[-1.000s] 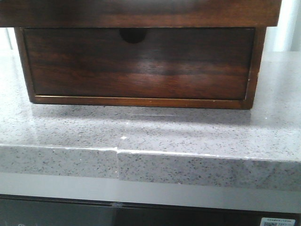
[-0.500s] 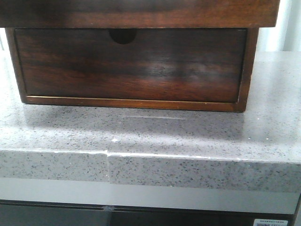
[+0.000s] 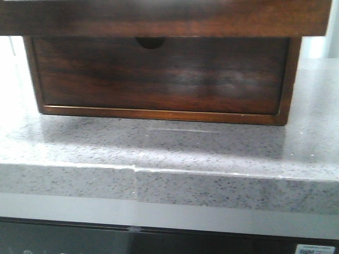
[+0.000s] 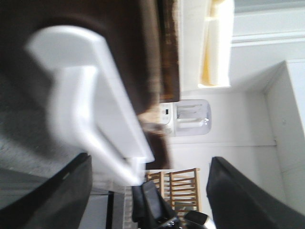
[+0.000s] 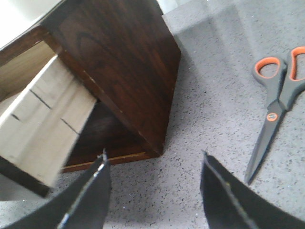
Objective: Put scissors in drawer with both arms
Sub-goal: 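Pull the drawer open toward the robot with the left gripper, then lower the right gripper onto the black-and-orange scissors and grasp them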
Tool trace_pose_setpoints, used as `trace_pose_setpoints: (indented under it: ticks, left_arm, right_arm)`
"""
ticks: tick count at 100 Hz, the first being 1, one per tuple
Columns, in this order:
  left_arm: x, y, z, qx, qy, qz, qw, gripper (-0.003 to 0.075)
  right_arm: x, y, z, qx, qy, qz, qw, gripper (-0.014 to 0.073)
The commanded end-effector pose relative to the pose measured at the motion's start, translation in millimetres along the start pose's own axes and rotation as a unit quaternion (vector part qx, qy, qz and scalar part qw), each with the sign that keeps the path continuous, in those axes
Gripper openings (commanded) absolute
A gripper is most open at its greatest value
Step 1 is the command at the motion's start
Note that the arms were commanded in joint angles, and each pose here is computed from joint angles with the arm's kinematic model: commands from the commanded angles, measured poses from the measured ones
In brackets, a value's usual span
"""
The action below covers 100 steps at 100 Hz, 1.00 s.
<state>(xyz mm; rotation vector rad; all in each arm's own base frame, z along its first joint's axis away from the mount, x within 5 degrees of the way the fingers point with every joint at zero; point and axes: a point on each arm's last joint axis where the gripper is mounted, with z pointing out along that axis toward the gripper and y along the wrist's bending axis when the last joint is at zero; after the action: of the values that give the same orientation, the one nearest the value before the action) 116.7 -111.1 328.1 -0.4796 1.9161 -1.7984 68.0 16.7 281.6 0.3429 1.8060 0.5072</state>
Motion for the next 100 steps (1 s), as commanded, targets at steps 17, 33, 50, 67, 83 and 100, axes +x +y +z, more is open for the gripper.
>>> trace_pose_setpoints:
  ticks: [17, 33, 50, 67, 83, 100]
  left_arm:
    - [12, -31, -22, 0.077, 0.01, 0.028, 0.997, 0.0483]
    - [20, -39, -38, 0.104, 0.004, 0.09, 0.991, 0.0402]
    - [23, -43, -46, 0.108, -0.01, 0.187, 0.976, 0.0055]
    - [25, -54, -50, 0.111, -0.018, 0.322, 0.94, -0.002]
    - [27, -69, -55, 0.09, -0.017, 0.439, 0.894, -0.002]
    - [27, -83, -60, 0.083, -0.028, 0.493, 0.865, -0.002]
  right_arm:
    - [-14, 5, -1, -0.002, -0.037, -0.006, 0.999, 0.0375]
    - [-20, 5, -3, 0.015, -0.044, -0.045, 0.998, 0.0375]
    - [-42, 11, 7, 0.056, 0.027, -0.108, 0.992, 0.0372]
    - [-77, 13, 32, 0.131, 0.123, -0.15, 0.972, 0.0372]
    - [-104, 8, 63, 0.205, 0.226, -0.148, 0.941, 0.0372]
    - [-111, -3, 111, 0.231, 0.309, -0.123, 0.914, 0.0377]
